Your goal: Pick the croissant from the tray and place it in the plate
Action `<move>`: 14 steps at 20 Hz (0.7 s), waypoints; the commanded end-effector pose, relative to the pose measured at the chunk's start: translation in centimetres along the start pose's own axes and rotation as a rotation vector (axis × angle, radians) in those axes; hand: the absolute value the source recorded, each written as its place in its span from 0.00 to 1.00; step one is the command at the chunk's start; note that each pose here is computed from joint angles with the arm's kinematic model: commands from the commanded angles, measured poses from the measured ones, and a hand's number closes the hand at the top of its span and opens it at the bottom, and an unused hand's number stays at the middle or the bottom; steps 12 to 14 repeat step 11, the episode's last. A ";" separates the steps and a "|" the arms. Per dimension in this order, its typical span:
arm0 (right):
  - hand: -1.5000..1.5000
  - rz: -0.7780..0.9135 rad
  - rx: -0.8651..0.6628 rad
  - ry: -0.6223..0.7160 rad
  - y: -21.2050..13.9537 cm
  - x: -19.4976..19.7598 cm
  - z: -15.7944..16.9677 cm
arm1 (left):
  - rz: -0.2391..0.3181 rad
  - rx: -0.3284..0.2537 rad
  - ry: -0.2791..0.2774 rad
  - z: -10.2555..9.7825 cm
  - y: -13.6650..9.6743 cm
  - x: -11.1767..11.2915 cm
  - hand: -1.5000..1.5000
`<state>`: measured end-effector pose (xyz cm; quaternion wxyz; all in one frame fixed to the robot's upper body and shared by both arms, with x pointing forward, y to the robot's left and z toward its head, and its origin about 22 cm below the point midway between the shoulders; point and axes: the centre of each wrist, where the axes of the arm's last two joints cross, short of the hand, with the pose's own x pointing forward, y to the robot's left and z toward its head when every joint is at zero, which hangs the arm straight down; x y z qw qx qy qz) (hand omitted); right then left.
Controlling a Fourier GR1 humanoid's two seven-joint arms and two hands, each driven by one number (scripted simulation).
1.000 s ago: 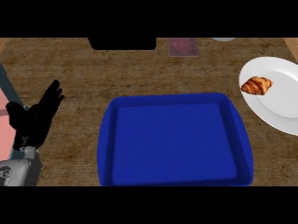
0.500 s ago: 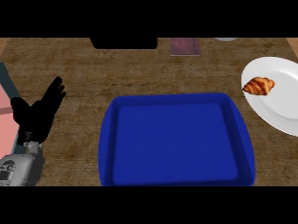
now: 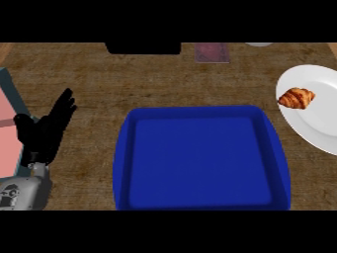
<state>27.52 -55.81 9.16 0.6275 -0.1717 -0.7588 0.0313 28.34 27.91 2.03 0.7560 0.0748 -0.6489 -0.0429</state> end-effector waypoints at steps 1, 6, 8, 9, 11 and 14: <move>0.00 -0.018 0.000 -0.029 -1.5 -0.8 1.8 | 0.019 -0.001 -0.001 -0.2 -0.2 1.1 0.50; 0.00 0.038 0.008 0.000 -1.1 -0.5 1.2 | -0.002 -0.005 -0.004 -0.6 0.3 0.7 0.50; 0.00 0.047 0.024 0.009 -2.5 -0.1 2.0 | -0.011 0.010 -0.010 -0.8 -0.3 -0.3 0.50; 0.00 0.029 0.001 0.023 -2.9 -0.4 2.7 | -0.005 -0.006 -0.017 0.1 -1.0 -0.1 0.50; 0.00 0.063 0.010 0.022 -1.2 -1.5 2.3 | 0.003 -0.008 -0.022 -0.5 -0.6 1.0 0.50; 0.00 0.063 0.010 0.022 -1.2 -1.5 2.3 | 0.003 -0.008 -0.022 -0.5 -0.6 1.0 0.50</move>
